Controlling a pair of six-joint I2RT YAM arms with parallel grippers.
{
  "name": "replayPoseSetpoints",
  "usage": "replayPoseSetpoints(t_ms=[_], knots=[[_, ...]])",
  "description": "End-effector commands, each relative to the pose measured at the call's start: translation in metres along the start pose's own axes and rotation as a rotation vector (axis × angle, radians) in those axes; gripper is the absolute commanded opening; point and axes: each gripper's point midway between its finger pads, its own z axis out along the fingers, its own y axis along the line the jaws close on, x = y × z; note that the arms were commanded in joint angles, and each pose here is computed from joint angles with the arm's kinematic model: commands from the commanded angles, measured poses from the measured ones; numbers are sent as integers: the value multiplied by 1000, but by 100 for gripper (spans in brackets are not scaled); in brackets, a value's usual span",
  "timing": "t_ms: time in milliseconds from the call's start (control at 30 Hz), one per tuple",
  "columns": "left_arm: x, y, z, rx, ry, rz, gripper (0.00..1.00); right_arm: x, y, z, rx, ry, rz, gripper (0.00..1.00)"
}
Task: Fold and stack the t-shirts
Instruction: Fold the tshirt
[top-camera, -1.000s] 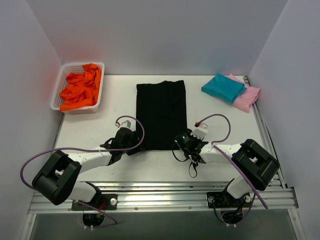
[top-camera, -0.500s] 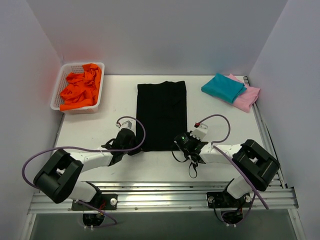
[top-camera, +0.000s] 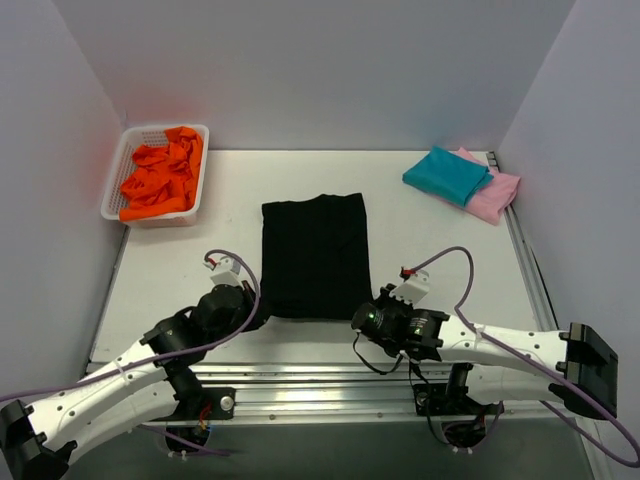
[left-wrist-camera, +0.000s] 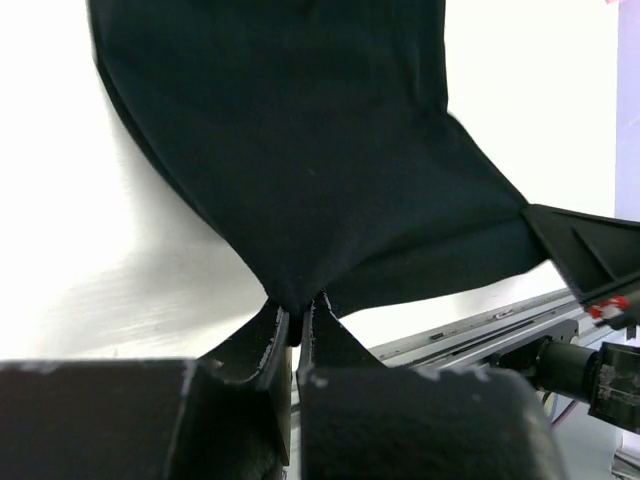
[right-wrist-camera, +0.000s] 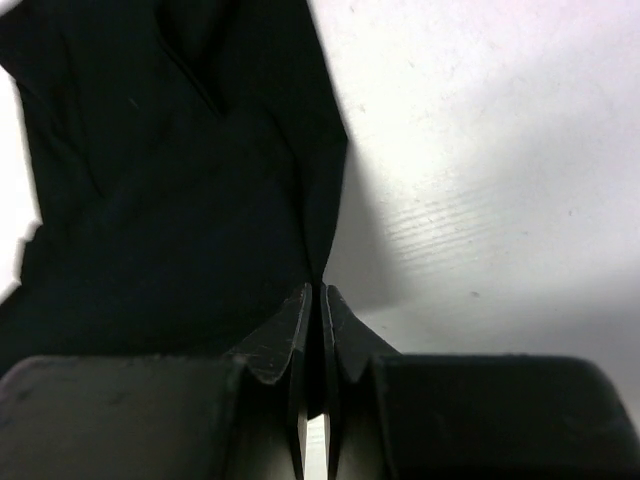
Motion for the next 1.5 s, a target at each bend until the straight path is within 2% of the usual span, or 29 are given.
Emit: replayPoseSetpoints(t_ms=[0, 133, 300, 733, 933, 1033, 1100, 1133, 1167, 1200, 1233, 1267, 1300, 1333, 1367, 1467], knots=[[-35, 1, -24, -84, -79, 35, 2, -48, -5, -15, 55, -147, 12, 0], [-73, -20, -29, -92, -164, 71, 2, -84, 17, -24, 54, -227, -23, 0], [-105, -40, -12, -75, -184, 78, 2, -123, 45, -14, 72, -274, -14, 0], [-153, -43, 41, -60, -173, 6, 2, -148, 58, 37, 107, -246, -46, 0], [-178, -21, 74, -95, -189, -56, 2, -158, 70, 91, 146, -209, -57, 0], [-203, -2, 99, -99, -189, -113, 2, -167, 82, 136, 175, -175, -56, 0], [-216, 28, 128, -167, -171, -128, 2, -177, 93, 175, 197, -148, -47, 0], [-237, 18, 137, -130, -187, -122, 16, -183, 96, 189, 209, -145, -52, 0], [-234, 41, 170, -179, -148, -131, 40, -171, 90, 219, 253, -114, -79, 0], [-249, 56, 183, -190, -156, -138, 86, -209, 102, 227, 259, -156, -35, 7], [-283, 33, 196, -84, -166, -129, 94, -216, 103, 239, 282, -150, -26, 40], [-264, 64, 235, -131, -62, -170, 94, -197, 89, 261, 354, -85, -73, 67], [-274, 65, 246, -121, -51, -170, 94, -237, 115, 258, 317, -147, -24, 95], [-283, 66, 255, -117, -47, -167, 94, -246, 110, 257, 369, -179, -29, 100], [-299, 58, 260, -96, -62, -149, 94, -247, 109, 258, 392, -184, -27, 100], [-325, 34, 242, -41, -118, -83, 94, -264, 120, 235, 327, -224, 13, 100]])
